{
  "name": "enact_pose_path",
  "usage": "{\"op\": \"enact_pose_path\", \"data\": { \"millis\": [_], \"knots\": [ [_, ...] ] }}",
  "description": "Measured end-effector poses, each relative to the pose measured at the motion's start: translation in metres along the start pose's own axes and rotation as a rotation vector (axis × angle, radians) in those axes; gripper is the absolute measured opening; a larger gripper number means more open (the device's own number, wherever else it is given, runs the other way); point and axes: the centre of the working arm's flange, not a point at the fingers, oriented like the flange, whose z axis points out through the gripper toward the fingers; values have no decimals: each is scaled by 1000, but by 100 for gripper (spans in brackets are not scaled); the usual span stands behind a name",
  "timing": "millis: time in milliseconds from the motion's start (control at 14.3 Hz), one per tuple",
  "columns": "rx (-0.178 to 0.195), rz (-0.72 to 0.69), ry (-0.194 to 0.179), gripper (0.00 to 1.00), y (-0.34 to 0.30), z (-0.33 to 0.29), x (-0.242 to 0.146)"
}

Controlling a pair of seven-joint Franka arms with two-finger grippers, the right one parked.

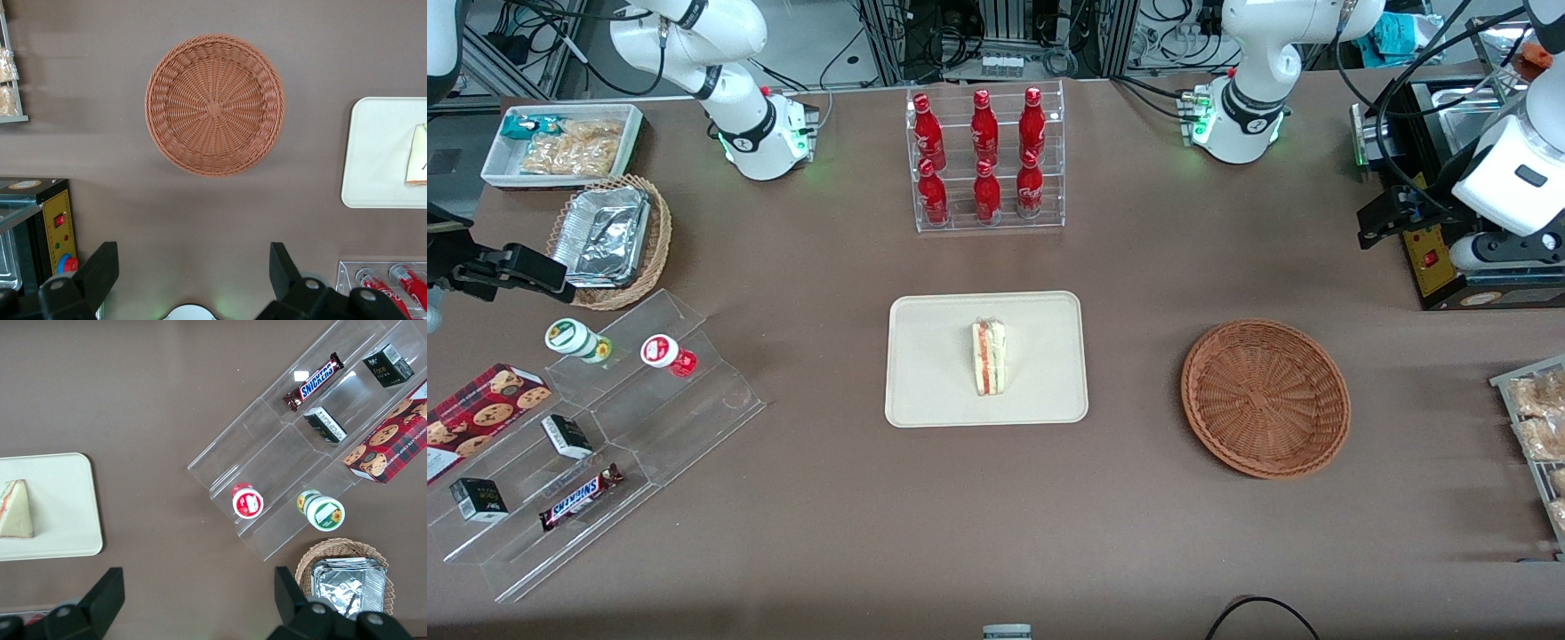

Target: Place sandwich from basket to tray

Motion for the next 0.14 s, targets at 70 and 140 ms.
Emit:
{"op": "enact_pose_path", "data": {
  "millis": [70, 140],
  "knots": [
    [-1, 1, 3, 100, 0, 0, 0],
    [-1, 1, 5, 100, 0, -1, 0]
  ]
}}
